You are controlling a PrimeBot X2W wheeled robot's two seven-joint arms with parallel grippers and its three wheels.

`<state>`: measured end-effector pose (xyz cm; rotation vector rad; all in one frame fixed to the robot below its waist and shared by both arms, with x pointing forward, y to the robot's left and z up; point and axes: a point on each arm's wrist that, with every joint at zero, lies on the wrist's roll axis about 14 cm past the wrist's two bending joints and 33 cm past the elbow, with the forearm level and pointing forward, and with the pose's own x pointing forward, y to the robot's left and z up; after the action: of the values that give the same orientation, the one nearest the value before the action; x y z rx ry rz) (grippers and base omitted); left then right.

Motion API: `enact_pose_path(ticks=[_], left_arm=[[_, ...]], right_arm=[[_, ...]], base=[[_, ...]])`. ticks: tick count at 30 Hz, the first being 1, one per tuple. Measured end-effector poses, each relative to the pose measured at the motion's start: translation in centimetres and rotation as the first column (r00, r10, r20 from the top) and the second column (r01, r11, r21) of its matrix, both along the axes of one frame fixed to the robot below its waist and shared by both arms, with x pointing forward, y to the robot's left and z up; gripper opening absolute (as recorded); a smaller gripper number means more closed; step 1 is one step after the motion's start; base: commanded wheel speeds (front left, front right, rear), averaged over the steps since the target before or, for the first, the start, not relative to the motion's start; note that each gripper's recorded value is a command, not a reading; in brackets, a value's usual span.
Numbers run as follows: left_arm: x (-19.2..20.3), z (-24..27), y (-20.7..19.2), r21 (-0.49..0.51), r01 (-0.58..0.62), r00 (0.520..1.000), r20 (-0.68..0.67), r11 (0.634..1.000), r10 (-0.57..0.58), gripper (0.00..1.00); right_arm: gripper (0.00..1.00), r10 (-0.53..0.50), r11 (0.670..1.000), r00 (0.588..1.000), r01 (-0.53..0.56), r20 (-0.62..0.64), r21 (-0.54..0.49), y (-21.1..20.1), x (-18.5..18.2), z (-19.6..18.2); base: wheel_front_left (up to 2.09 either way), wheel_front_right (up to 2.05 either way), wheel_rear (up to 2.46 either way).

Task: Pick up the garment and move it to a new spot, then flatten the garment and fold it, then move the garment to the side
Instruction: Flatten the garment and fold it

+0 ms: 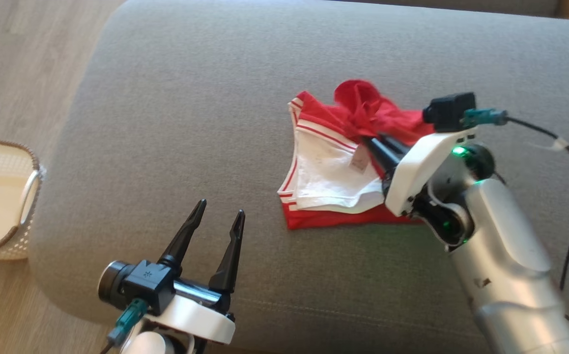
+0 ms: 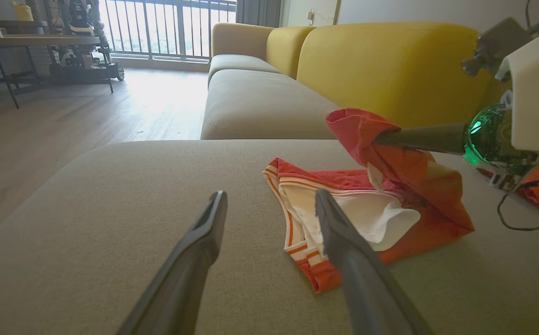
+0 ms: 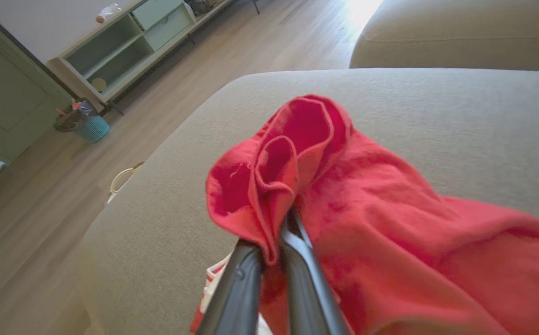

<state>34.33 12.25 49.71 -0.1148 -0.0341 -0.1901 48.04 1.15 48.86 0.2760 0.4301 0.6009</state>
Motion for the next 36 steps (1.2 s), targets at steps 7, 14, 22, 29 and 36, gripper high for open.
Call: enact_pose_path(ticks=[7,14,22,29,36], left_arm=[[-0.5,-0.2,0.6,0.0,-0.023,1.0,-0.009,1.0,0.023,1.0],[-1.0,-0.7,0.8,0.001,-0.034,0.999,-0.027,0.999,0.034,1.0],[-1.0,-0.9,0.9,0.0,-0.033,0.999,-0.034,0.999,0.033,1.0],[-0.5,-0.8,0.3,-0.005,-0.013,1.0,-0.028,1.0,0.012,1.0],[0.2,-0.4,-0.5,-0.011,0.014,1.0,-0.011,1.0,-0.014,1.0]], right_arm=[[0.0,0.067,0.997,0.998,-0.066,-0.022,0.036,3.4,0.1,-0.9],[0.0,0.11,0.994,0.992,-0.109,-0.067,0.016,5.6,0.3,-2.7],[1.0,0.105,0.993,0.99,-0.098,-0.099,0.071,6.6,0.1,-3.5],[1.0,-0.019,0.984,1.0,0.016,0.016,0.175,4.8,2.8,0.2],[1.0,-0.134,0.987,0.973,0.115,0.188,0.109,0.6,5.2,2.2]], base=[[0.0,0.0,0.0],[0.0,0.0,0.0],[0.0,0.0,0.0],[0.0,0.0,0.0],[0.0,0.0,0.0]])
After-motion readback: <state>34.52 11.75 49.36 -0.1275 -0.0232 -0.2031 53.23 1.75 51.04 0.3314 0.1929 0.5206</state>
